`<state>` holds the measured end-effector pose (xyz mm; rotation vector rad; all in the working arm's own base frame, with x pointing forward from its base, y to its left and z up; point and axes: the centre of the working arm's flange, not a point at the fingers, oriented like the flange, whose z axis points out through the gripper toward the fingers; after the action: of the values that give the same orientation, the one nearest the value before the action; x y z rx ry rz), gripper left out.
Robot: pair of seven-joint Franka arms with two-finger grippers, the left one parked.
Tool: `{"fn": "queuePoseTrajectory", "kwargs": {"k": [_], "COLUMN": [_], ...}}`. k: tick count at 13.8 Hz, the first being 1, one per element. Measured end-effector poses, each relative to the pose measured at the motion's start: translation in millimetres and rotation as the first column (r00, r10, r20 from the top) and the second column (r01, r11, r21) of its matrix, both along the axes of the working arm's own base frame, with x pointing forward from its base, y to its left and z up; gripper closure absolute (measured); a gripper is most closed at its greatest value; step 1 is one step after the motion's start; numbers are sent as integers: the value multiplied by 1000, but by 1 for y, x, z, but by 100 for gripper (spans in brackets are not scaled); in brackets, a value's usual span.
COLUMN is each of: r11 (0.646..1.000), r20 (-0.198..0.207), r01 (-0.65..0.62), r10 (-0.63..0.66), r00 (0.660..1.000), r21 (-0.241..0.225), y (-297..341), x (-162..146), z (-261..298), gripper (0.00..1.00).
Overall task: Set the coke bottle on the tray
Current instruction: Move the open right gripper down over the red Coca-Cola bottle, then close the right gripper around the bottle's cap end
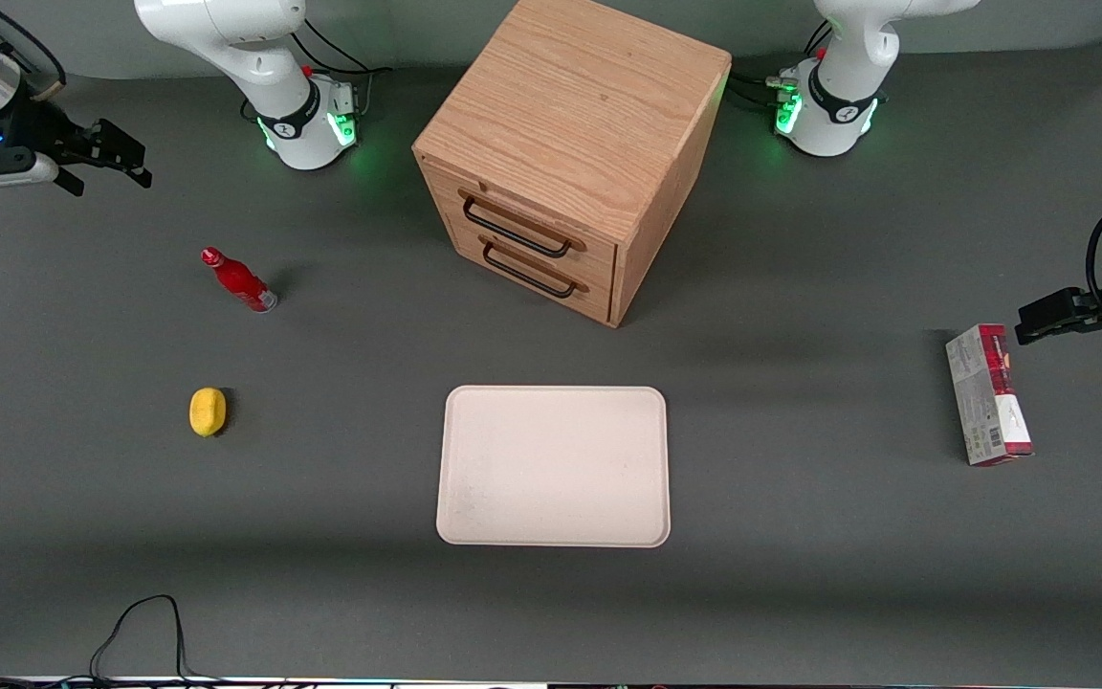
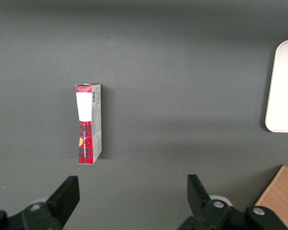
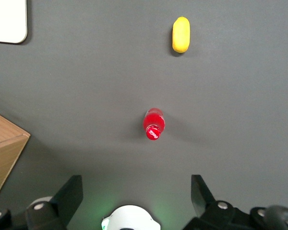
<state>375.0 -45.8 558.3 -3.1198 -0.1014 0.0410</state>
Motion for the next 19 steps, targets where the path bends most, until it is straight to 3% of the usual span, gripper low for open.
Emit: {"fn": "queuePoseTrajectory", "kwargs": {"k": [5, 19], "r11": [1000, 1000], "r20": [2, 40], "r01": [0, 26], "r10": [0, -26], "r00": [1000, 999], "r21": [-10, 6], "y": [-4, -9], "x": [-8, 3], "z": [-16, -177], "gripper": [0, 0]}}
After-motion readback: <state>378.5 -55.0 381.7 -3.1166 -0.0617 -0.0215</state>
